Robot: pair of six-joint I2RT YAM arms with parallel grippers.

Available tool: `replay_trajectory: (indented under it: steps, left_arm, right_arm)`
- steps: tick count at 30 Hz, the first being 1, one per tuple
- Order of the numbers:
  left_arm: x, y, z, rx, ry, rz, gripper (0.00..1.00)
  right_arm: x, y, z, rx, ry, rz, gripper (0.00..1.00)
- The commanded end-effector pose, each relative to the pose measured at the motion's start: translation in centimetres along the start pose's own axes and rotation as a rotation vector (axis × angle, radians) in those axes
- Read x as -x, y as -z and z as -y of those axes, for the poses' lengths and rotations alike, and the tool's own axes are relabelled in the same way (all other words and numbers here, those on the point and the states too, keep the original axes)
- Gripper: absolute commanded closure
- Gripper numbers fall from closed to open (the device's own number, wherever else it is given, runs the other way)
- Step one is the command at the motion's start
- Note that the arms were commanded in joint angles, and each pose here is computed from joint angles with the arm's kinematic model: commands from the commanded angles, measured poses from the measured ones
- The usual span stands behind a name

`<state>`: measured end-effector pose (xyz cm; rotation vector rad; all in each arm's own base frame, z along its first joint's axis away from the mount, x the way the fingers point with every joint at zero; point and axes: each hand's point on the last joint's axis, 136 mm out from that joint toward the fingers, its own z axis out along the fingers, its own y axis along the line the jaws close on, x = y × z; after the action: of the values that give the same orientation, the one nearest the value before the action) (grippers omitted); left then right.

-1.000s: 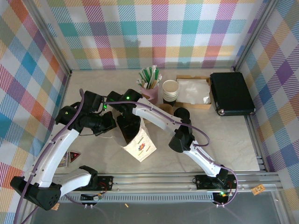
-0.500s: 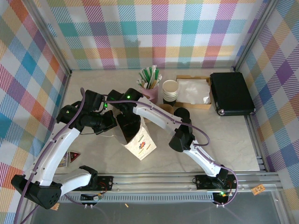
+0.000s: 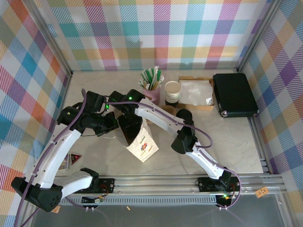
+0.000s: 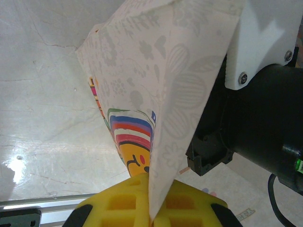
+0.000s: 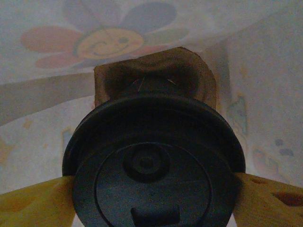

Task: Pack the takeout coffee

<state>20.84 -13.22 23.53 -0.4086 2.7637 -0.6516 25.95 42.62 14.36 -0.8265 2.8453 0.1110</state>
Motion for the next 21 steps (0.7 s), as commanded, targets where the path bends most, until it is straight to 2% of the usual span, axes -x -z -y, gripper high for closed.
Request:
replay_trajectory:
  steps: [1,6,8,9,16,21]
  left_arm:
    - [-1.7,-0.6,0.0,0.0,-0.027,-0.092,1.0]
    - [-1.6,-0.6,-0.2,0.013,-0.024,-0.091,1.0]
    - [-1.6,-0.5,-0.2,0.019,-0.025,-0.09,1.0]
    - [-1.6,-0.5,-0.3,0.022,-0.024,-0.089,1.0]
    - [-1.6,-0.6,-0.6,0.036,-0.019,-0.093,1.0]
    - [-1.5,-0.4,-0.6,0.041,-0.019,-0.087,1.0]
  right_arm:
    - [-0.5,-0.2,0.2,-0.011,-0.029,-0.02,0.16]
    - [-0.5,1.0,0.4,-0.016,-0.022,-0.002,0.12]
    - [-0.4,1.5,0.5,-0.014,-0.025,0.01,0.01]
    - [-0.4,1.6,0.5,-0.015,-0.027,0.011,0.0]
    - [-0.8,2.0,0.6,-0.019,-0.027,0.005,0.02]
    - [-0.5,2.8,0.5,-0.002,-0.036,0.03,0.07]
